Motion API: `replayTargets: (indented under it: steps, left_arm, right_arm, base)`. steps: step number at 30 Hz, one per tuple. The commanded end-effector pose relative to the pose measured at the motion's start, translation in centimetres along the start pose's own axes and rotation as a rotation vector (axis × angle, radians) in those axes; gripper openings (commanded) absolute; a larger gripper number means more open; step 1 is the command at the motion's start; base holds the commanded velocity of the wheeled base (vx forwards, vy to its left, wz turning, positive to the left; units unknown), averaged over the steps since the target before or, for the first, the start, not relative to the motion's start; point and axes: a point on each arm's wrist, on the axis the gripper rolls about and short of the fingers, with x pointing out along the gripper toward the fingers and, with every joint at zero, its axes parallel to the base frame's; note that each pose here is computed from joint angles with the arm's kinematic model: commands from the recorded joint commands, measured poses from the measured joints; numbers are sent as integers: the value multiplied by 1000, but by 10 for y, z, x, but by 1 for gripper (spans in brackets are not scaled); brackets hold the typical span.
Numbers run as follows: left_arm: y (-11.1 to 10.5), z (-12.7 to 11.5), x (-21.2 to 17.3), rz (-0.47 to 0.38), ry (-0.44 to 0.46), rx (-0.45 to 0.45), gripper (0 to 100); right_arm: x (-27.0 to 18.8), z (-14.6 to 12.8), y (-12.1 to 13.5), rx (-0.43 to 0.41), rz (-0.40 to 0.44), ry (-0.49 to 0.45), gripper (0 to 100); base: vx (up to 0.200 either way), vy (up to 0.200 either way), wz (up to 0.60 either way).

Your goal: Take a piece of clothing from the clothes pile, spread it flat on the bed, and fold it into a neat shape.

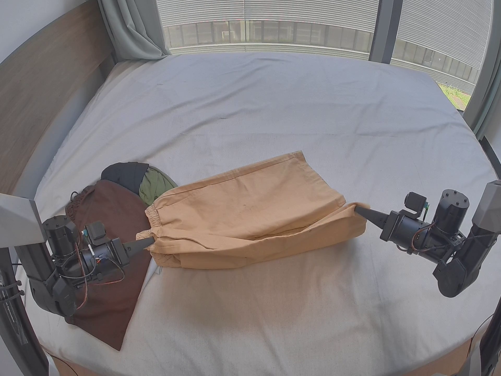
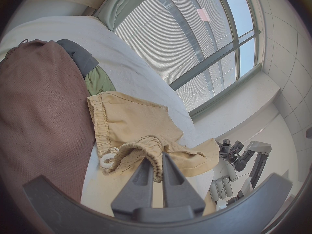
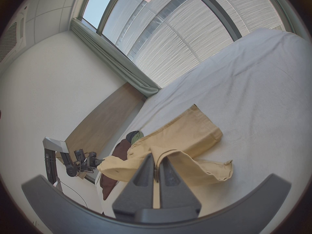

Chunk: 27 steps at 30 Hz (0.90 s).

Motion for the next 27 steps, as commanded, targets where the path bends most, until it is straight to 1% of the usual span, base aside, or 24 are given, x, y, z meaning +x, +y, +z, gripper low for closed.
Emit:
replayTargets:
  steps: [1,2,5,8,9,11,13,16,17,18,19,23,27]
  left_arm:
    - [-2,1,2,-6,-2,6,0]
    - [-2,1,3,-8,-1,6,0]
    - [-2,5,5,-13,-13,19,0]
    - [-2,6,6,-10,-19,22,0]
    - [-1,7,6,-4,-26,24,0]
    - [-1,7,6,-1,-30,23,0]
    - [-1,8,6,-1,-31,24,0]
    - [0,10,8,0,-38,26,0]
    - [0,10,8,0,-38,26,0]
    - [1,9,8,1,-36,13,0]
    - [1,9,8,6,-40,7,0]
    - [1,17,12,22,-81,-13,0]
    - [2,21,13,21,-97,-27,0]
  right_arm:
    - [3,12,6,-5,26,-39,0]
    - [3,12,6,-3,26,-40,0]
    - [16,25,3,-10,49,-86,0]
    - [23,29,-1,-10,44,-107,0]
    - [31,34,-2,-21,54,-129,0]
    - [37,38,-5,-27,60,-138,0]
    - [40,40,-6,-26,58,-136,0]
    - [51,52,-7,-27,59,-137,0]
    - [51,52,-7,-27,59,-137,0]
    - [57,58,-8,-32,61,-146,0]
    - [59,59,-10,-31,60,-145,0]
    - [69,68,-11,-30,60,-142,0]
    - [79,74,-15,-27,58,-139,0]
  base:
    - [0,0,0]
    - [0,0,0]
    - [0,0,0]
    - [0,0,0]
    - [0,0,0]
    - [0,0,0]
    - [0,0,0]
    - [0,0,0]
    - [0,0,0]
    - [0,0,0]
    - [0,0,0]
    - [0,0,0]
    - [0,0,0]
